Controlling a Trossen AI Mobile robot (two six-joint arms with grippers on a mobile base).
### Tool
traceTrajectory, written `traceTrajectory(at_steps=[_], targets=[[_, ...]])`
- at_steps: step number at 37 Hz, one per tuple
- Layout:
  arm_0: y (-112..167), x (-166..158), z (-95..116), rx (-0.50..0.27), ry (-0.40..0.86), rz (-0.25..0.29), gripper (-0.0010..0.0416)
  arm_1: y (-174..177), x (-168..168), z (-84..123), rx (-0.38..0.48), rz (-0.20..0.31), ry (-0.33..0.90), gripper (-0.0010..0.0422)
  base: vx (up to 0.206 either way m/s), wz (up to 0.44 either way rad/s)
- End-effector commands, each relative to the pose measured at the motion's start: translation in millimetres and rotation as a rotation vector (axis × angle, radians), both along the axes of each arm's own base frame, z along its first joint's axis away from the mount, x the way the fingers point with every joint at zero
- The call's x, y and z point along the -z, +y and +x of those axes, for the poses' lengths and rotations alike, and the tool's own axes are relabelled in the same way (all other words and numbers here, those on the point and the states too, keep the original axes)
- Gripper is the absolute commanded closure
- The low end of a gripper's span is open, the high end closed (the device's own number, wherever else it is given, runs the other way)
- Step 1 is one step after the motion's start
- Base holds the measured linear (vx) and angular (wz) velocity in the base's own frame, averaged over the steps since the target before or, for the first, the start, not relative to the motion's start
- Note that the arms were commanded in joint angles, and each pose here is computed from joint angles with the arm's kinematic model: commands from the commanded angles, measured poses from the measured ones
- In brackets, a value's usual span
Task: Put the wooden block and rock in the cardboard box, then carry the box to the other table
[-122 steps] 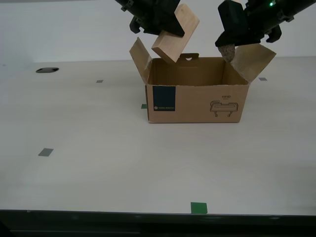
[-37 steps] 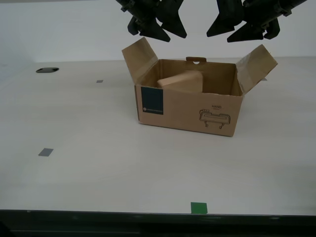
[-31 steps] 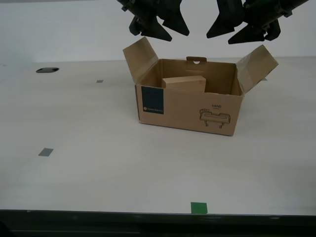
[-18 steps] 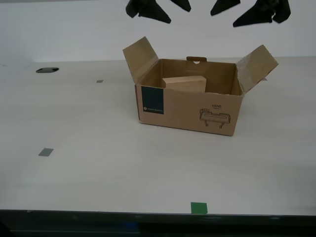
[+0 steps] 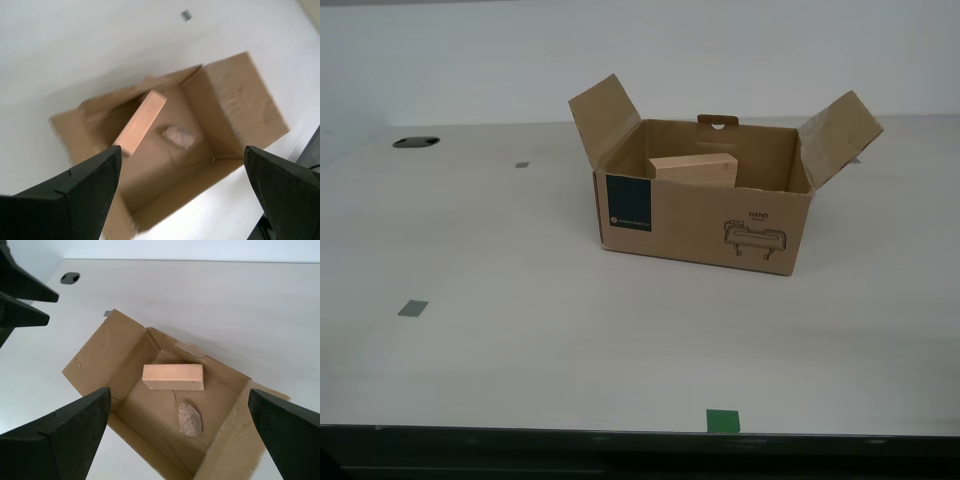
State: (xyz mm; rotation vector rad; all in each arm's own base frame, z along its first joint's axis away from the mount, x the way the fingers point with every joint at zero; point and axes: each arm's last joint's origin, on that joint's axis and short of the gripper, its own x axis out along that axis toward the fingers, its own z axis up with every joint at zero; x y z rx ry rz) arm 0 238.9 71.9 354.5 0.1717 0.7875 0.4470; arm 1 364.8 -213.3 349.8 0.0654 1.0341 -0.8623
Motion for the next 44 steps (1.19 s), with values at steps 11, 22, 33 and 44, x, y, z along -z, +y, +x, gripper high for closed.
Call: traceTrajectory(at_steps=[11,22,33,44], targets=[[-12.6,-14.1,-39.8,0.073,0.093,-0.056,0.0031,37.0,15.0,13.3,-0.072,0.076,0.066,0.0080,0.000,0.000],[-16.3,6.9,-53.4,0.108,0.198,-0.053,0.0041,46.4,47.1,18.6,-0.093,0.138,0.117,0.0080,0.000,0.000],[-14.0,52.3,-44.7,0.135,0.246,-0.043,0.0029,43.5,87.4,27.3,-0.125,0.145,0.170,0.0080,0.000,0.000],[-14.5,99.2,-45.4,0.175,0.320,-0.030,0.0046,35.4,122.8,41.7,-0.128,0.160,0.221,0.0080,0.000,0.000]])
